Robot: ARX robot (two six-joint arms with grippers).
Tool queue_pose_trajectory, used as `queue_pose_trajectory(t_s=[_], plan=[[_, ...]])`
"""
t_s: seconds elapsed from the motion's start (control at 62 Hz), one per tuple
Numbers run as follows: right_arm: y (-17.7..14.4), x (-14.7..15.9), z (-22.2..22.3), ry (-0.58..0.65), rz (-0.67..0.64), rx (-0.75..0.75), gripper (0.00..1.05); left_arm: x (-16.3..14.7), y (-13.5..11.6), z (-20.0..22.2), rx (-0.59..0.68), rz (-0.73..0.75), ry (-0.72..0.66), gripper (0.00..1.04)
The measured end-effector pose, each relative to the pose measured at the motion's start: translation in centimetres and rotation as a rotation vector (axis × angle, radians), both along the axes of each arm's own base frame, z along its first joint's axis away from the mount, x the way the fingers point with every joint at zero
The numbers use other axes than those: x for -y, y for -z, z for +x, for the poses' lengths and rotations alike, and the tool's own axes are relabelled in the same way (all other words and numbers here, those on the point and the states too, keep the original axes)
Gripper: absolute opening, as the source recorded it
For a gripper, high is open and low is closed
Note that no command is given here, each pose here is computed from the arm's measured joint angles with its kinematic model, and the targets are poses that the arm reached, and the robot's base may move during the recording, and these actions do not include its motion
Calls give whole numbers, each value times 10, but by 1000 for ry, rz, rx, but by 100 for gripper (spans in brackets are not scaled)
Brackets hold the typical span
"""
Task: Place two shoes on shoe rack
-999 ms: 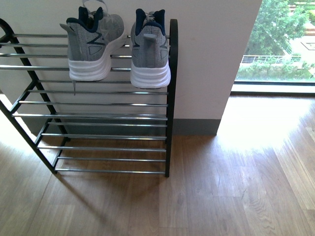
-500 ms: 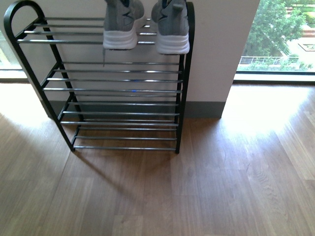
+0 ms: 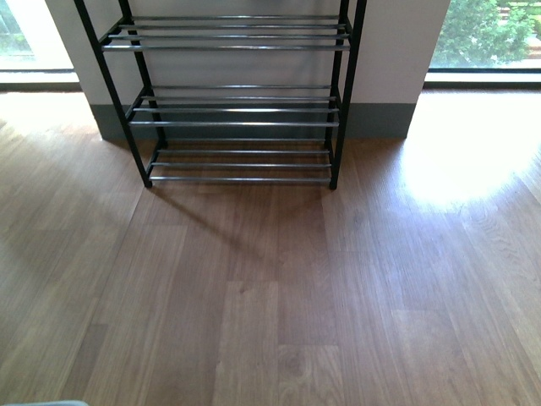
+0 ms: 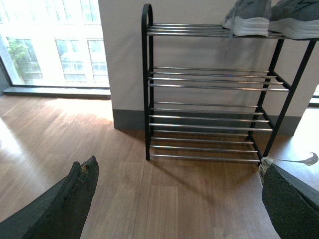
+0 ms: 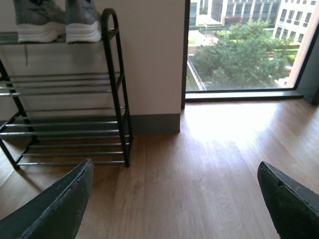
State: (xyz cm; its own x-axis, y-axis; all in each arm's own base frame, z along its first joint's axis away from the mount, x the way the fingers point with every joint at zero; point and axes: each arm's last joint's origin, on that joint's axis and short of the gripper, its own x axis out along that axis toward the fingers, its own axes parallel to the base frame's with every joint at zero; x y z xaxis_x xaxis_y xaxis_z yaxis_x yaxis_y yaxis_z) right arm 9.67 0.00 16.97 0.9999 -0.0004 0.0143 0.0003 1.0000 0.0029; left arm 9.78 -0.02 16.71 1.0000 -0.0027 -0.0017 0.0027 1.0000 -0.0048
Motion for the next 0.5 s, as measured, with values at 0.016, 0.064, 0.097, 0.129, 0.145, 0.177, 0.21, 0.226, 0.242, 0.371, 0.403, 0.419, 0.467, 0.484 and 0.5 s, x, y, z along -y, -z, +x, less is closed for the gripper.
queue_pose_trajectory(t_s=[0.016, 0.064, 0.097, 0.129, 0.145, 0.177, 0.21, 0.226, 0.242, 0.371, 0.403, 0.419, 0.467, 0.484, 0.5], plan=[[0, 0, 0, 0, 0, 0, 96, 0, 0, 0, 0, 0, 0, 95], [0, 0, 0, 0, 0, 1, 96, 0, 0, 0, 0, 0, 0, 95], [0, 0, 0, -1, 0, 0, 96, 0, 0, 0, 0, 0, 0, 95], [0, 0, 0, 0, 0, -1, 96, 0, 0, 0, 0, 0, 0, 95], [0, 0, 0, 0, 0, -2, 96, 0, 0, 0, 0, 0, -2, 95], [0, 0, 0, -6, 0, -2, 96, 0, 0, 0, 0, 0, -2, 95], [0, 0, 0, -3, 0, -1, 96, 0, 0, 0, 1, 0, -2, 95], [0, 0, 0, -2, 0, 0, 96, 0, 0, 0, 1, 0, -2, 95], [0, 0, 0, -2, 0, 0, 96, 0, 0, 0, 0, 0, -4, 95], [0, 0, 0, -2, 0, 0, 96, 0, 0, 0, 0, 0, 0, 95], [0, 0, 0, -2, 0, 0, 96, 0, 0, 0, 0, 0, 0, 95], [0, 0, 0, -2, 0, 0, 96, 0, 0, 0, 0, 0, 0, 95], [0, 0, 0, -2, 0, 0, 96, 0, 0, 0, 0, 0, 0, 95], [0, 0, 0, -2, 0, 0, 96, 0, 0, 0, 0, 0, 0, 95], [0, 0, 0, -2, 0, 0, 96, 0, 0, 0, 0, 0, 0, 95]])
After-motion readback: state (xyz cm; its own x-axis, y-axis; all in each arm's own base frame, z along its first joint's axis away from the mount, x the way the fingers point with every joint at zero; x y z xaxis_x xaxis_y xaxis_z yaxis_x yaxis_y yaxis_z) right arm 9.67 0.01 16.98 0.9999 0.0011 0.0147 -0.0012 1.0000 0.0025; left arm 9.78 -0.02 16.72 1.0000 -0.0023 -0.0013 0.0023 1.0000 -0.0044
